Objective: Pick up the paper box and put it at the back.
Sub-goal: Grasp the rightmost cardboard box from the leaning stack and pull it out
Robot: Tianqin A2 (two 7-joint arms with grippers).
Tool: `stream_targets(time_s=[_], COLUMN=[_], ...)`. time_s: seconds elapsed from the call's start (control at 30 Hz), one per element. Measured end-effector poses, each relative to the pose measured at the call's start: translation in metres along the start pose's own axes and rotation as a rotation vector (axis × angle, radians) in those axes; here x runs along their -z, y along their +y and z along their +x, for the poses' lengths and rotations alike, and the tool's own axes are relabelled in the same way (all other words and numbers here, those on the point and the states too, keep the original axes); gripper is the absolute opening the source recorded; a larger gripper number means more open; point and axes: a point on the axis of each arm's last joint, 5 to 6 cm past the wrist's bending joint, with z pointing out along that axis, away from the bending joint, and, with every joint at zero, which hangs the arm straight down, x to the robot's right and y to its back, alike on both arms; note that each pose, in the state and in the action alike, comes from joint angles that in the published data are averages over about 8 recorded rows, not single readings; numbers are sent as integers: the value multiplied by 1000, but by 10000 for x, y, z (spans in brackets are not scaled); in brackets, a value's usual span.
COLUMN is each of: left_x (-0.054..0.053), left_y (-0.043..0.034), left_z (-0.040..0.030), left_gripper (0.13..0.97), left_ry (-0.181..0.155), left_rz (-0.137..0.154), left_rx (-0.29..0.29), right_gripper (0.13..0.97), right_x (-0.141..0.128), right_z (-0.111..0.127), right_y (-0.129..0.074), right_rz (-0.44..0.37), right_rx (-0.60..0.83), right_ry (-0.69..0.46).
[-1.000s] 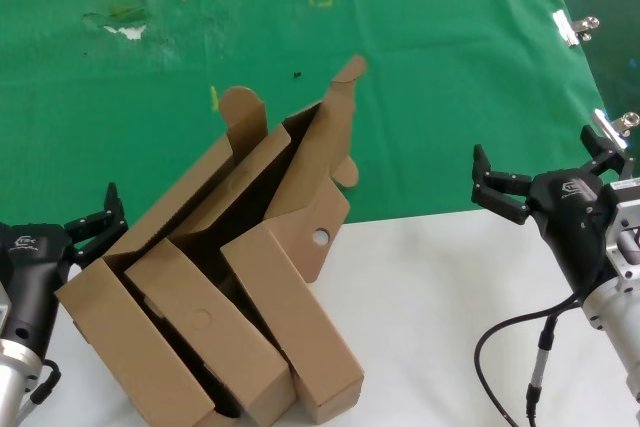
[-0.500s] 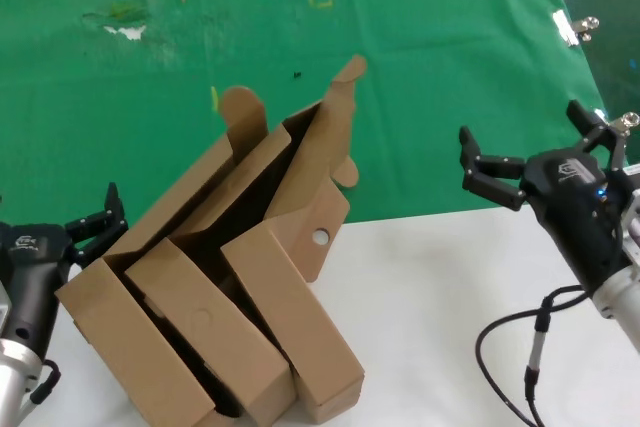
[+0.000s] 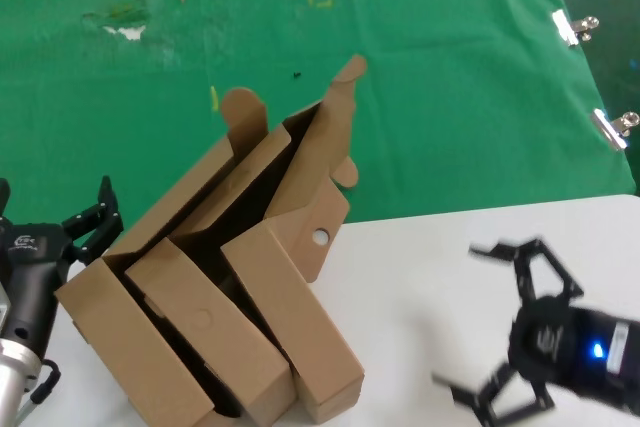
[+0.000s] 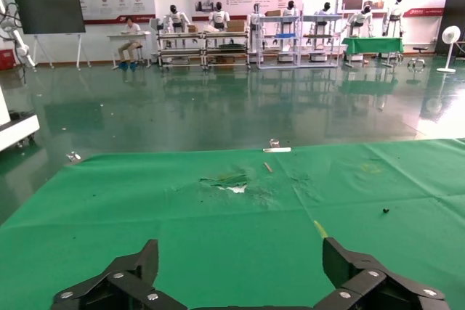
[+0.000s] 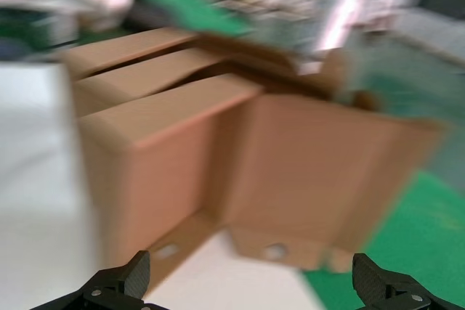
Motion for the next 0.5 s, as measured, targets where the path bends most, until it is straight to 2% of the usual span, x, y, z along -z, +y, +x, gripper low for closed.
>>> stream_targets(time_s=[0.13,0.27,0.5], left_x=[0,0,0], left_y=[0,0,0], left_z=[0,0,0], left_gripper=[763,763,591], left_ry=[0,0,0], left_rz=[0,0,0], left_rx=[0,0,0], right_gripper=[965,964,958], right_x=[77,-9,-319], right_z=[-5,-20,-49], right_y=[-47,-63,-20], right_rz=[-49,-65,-66], right_rx=[104,158,201], right_ry=[-161,-259,-371])
